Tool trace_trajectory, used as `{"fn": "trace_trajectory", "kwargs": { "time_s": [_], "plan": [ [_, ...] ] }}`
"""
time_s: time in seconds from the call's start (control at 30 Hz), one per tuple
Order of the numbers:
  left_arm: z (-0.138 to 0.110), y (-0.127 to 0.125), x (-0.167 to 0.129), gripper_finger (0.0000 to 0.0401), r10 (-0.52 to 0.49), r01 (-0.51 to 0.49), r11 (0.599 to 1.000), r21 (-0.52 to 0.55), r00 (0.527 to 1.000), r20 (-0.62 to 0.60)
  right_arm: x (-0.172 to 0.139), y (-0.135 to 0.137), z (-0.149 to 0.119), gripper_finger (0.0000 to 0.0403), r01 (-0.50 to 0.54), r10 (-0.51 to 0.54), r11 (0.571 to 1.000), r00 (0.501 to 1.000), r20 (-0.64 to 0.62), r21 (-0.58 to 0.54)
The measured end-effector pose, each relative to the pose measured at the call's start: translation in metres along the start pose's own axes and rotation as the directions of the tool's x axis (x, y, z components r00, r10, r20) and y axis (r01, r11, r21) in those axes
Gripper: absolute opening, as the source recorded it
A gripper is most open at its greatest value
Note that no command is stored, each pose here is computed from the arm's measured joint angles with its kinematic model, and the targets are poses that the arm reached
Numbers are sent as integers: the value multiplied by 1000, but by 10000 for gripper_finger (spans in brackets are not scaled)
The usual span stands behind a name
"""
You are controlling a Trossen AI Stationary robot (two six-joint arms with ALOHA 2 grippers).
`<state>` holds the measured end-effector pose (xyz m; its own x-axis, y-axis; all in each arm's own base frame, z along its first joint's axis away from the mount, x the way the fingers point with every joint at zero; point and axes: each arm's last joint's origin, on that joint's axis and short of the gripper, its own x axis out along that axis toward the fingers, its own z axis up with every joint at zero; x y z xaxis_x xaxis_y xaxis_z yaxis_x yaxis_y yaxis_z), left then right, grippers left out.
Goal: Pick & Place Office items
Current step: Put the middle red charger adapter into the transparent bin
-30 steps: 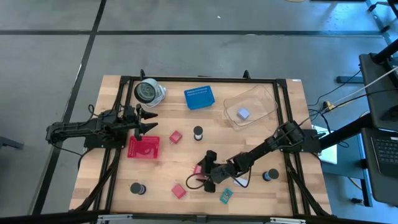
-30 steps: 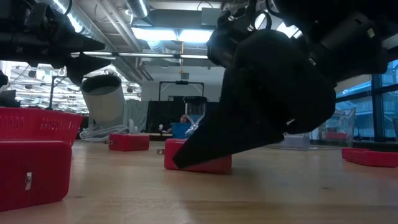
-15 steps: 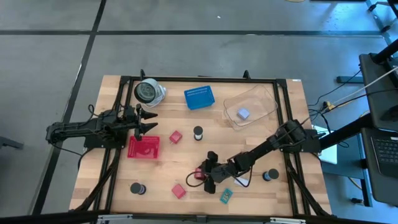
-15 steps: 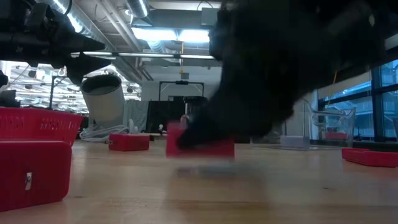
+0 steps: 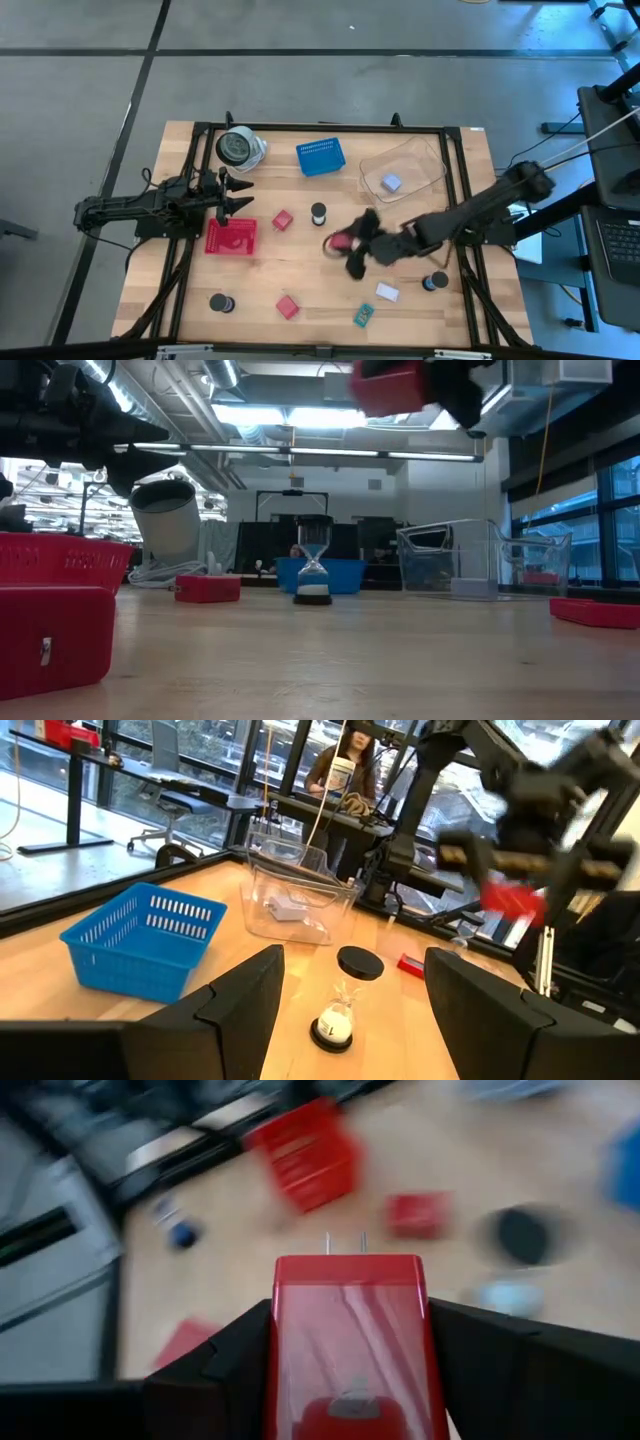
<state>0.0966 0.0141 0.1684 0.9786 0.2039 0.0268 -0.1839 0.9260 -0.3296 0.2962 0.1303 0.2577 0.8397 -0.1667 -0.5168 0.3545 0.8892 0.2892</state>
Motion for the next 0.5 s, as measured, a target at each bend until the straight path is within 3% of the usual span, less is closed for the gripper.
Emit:
{"fn": "trace_trajectory", "kwargs": {
  "time_s": [0.13, 0.23, 0.5],
  "plan": [
    [0, 0, 0, 239, 0, 0, 1000, -12, 1000, 0, -33, -31, 17, 212, 200, -203, 977, 979, 27, 75],
    [0, 0, 0, 239, 1, -1, 1000, -12, 1000, 0, -51, -60, 24, 212, 350, -353, 925, 936, -6, 146],
    [0, 0, 0, 239, 1, -1, 1000, -13, 1000, 1, -67, -121, 25, 212, 682, -647, 692, 731, -217, 235]
  ]
}}
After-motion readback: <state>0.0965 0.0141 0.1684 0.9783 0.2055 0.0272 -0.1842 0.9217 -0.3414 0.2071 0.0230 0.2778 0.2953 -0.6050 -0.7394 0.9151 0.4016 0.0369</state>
